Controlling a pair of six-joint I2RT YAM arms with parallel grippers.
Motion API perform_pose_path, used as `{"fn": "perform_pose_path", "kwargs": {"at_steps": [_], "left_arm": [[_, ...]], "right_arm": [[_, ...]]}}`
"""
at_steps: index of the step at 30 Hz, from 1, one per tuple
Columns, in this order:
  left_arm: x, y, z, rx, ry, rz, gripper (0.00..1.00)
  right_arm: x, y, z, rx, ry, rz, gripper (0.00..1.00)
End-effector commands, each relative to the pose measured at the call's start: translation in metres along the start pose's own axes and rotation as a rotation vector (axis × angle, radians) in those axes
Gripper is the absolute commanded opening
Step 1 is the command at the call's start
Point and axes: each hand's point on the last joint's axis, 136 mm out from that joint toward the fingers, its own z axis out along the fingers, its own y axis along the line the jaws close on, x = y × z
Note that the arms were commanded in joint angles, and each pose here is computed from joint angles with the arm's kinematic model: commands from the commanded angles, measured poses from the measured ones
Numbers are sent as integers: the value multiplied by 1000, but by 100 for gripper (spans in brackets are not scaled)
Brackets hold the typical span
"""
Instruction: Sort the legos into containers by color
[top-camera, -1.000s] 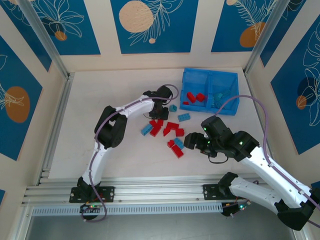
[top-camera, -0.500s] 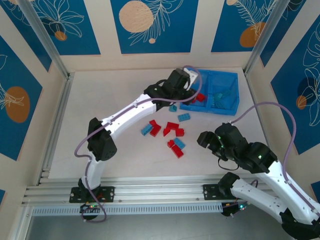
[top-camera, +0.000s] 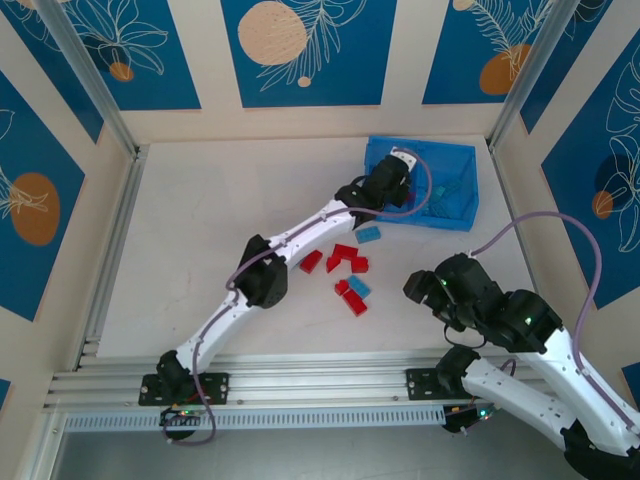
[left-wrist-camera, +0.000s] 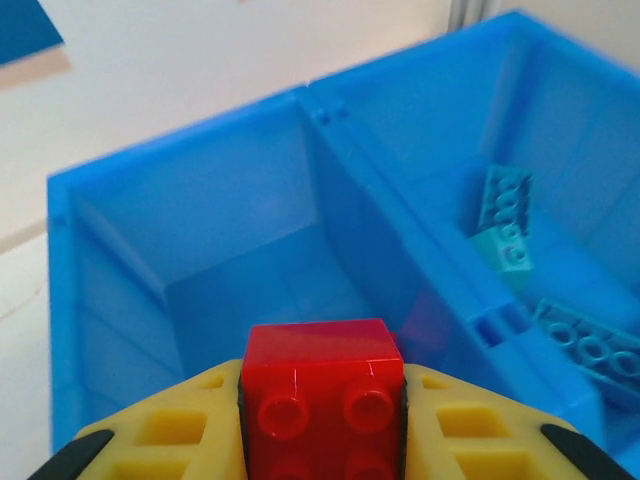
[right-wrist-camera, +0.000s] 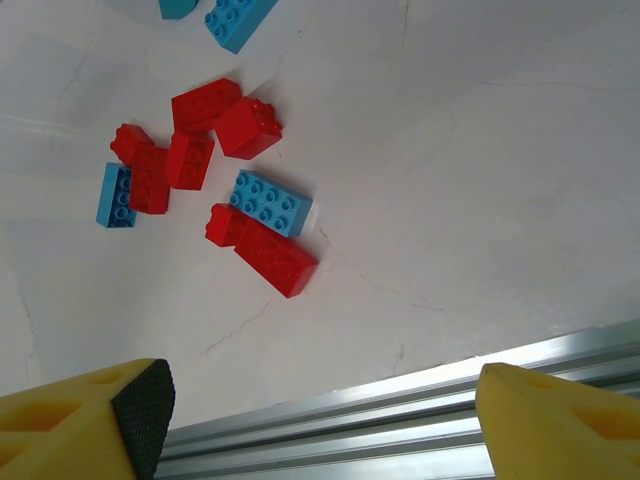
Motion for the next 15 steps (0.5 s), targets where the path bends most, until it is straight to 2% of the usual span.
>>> {"fn": "perform_pose_path", "kwargs": {"at_steps": [1, 4, 8, 12, 15], "left_arm": [[-24, 14, -5, -58, -63, -44, 29], [-5, 12, -1, -55, -1, -67, 35], [-1, 16, -6, -75, 28, -73, 42], [-27, 12, -23, -26, -6, -75, 57], [-60, 14, -49, 4, -50, -97, 58]], "right_arm": [[-1, -5, -8, -1, -9, 21, 81], [0, -3, -9, -9, -6, 15, 81], [0, -1, -8, -19, 0, 16, 81], [1, 1, -7, -27, 4, 18, 81], [1, 4, -5, -31, 8, 21, 82]]}}
